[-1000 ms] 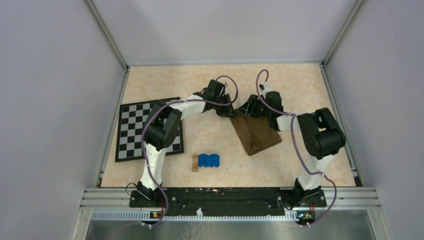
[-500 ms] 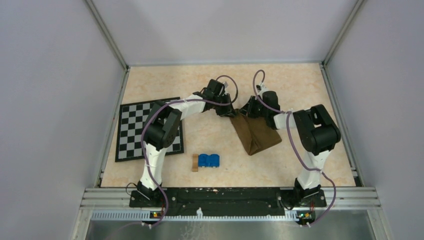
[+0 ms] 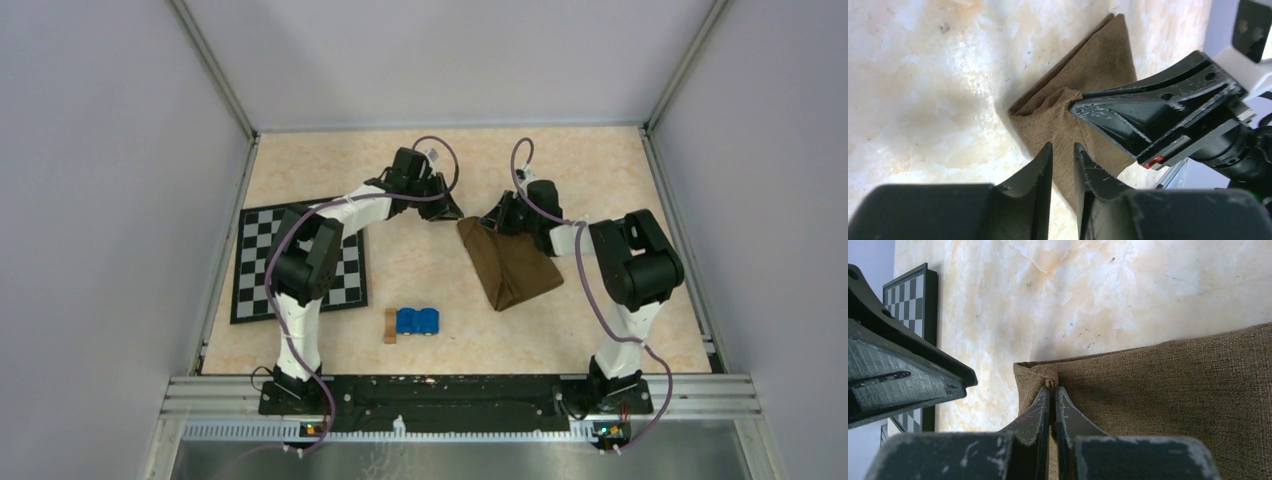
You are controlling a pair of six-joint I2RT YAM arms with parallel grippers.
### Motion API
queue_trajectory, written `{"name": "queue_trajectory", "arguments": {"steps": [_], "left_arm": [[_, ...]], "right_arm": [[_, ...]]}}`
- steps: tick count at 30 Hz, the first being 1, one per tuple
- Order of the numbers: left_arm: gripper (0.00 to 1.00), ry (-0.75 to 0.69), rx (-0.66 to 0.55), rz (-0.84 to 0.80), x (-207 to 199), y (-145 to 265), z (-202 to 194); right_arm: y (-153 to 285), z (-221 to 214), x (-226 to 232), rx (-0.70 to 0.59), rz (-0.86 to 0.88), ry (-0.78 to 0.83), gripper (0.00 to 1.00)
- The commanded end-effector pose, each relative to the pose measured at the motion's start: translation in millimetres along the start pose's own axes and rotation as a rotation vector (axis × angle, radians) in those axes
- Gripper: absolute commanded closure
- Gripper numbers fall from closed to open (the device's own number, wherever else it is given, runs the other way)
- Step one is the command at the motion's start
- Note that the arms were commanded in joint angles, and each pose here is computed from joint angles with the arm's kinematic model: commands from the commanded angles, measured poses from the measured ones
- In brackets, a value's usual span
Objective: Fold the napkin into a case and place the utensils inside
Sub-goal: Fold the lower triangle-folded napkin at the center of the board.
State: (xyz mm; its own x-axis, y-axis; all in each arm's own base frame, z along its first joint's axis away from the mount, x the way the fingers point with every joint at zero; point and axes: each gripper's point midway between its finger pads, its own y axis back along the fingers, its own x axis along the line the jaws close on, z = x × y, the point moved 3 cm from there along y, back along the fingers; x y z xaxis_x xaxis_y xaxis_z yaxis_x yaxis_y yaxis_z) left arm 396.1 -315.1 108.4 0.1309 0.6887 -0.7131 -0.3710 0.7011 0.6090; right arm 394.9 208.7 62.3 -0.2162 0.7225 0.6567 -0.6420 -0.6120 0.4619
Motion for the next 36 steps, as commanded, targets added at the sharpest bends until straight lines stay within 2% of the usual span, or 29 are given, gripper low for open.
{"name": "queue_trajectory", "arguments": {"steps": [1,8,23,24,26,28,32,36], "left_arm": [[0.76,-0.014,-0.022,-0.125,-23.2,-1.1,11.8],[0.84,-0.003,0.004,-0.179,-23.3,-21.9,9.1],[0.88,0.066,0.013,-0.089,12.8,-57.6,3.1],[0.91,0.076,0.011,-0.07,16.8,-59.4,3.1],[0.92,0.088,0.011,-0.04,23.8,-62.1,0.3],[0.94,0.104,0.024,-0.001,32.7,-63.4,-5.1],[0.95,0.12,0.037,0.01,38.3,-64.1,-12.2],[0.96,0.137,0.046,0.014,41.9,-64.7,-18.4]], "right_arm": [[4.0,31.3,17.7,-0.073,0.045,0.033,1.0],[-0.4,31.9,9.7,-0.066,0.028,0.035,1.0],[-12.0,34.7,6.9,-0.02,0.017,0.037,1.0],[-10.6,36.2,7.0,0.0,-0.006,0.033,0.94],[1.0,42.6,11.1,0.024,-0.062,0.031,0.71],[22.6,37.4,14.8,0.094,-0.129,0.033,0.53],[69.5,15.7,35.0,0.155,-0.177,0.142,0.4],[95.2,-21.5,71.9,0.22,-0.045,0.205,0.38]]}}
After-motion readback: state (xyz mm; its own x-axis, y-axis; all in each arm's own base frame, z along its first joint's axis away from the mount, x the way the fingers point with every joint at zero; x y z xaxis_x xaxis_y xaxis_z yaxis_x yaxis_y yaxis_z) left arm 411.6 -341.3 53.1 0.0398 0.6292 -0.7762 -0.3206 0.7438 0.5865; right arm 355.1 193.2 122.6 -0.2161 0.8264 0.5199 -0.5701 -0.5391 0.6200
